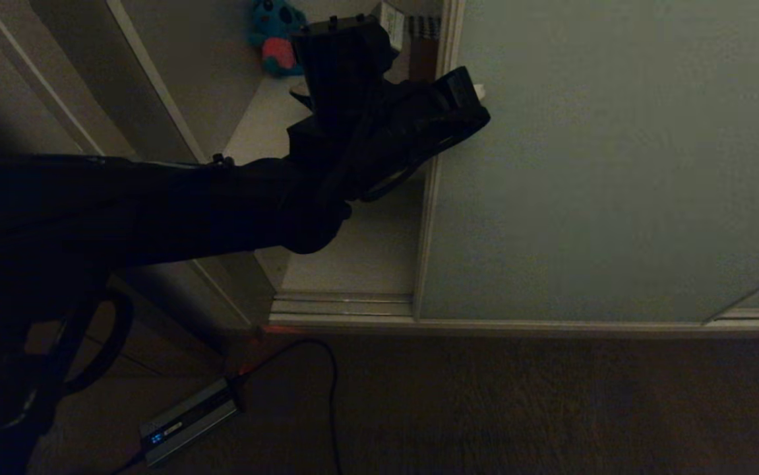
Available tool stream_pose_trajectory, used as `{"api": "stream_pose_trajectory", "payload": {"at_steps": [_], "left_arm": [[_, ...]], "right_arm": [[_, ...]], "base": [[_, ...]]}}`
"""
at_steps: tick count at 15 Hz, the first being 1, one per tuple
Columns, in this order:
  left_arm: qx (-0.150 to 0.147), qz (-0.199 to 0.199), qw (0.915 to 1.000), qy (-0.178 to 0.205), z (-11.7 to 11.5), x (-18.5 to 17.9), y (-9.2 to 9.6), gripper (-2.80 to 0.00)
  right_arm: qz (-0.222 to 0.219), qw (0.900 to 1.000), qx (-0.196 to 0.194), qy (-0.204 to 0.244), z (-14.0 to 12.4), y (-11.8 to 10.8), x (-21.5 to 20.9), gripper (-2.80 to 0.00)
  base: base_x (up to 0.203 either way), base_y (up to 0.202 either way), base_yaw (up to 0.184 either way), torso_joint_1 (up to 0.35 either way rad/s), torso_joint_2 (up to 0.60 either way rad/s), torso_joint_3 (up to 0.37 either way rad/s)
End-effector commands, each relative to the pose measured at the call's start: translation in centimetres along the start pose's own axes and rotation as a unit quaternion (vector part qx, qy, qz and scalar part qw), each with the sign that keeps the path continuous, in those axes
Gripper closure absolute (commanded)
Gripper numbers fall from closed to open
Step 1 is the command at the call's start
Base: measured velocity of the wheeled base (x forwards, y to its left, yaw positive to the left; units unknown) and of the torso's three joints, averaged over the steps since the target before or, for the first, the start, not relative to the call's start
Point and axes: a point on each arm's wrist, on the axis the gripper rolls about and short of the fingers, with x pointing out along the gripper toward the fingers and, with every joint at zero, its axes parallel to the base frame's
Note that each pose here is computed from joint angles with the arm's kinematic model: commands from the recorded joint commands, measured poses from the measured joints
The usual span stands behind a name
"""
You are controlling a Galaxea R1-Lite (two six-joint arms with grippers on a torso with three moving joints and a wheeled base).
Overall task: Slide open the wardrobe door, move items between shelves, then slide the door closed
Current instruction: Close the door
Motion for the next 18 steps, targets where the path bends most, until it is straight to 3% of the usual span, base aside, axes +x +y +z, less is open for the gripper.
{"api": "stream_pose_trajectory", "payload": {"at_steps": [1, 10, 18], "left_arm": [[0.001, 0.006, 0.9999, -0.008, 0.5, -0.1, 0.2, 0.00], [0.021, 0.062, 0.9966, -0.051, 5.0, -2.2, 2.9, 0.00], [0.051, 0.112, 0.9881, -0.092, 11.3, -7.8, 3.8, 0.00]], "right_arm": [[0.000, 1.000, 0.000, 0.002, -0.1, 0.0, 0.0, 0.00], [0.000, 1.000, 0.000, 0.002, -0.1, 0.0, 0.0, 0.00], [0.000, 1.000, 0.000, 0.002, -0.1, 0.0, 0.0, 0.00]], "base": [[0.000, 0.000, 0.000, 0.000, 0.00, 0.000], [0.000, 0.000, 0.000, 0.000, 0.00, 0.000], [0.000, 0.000, 0.000, 0.000, 0.00, 0.000]]}}
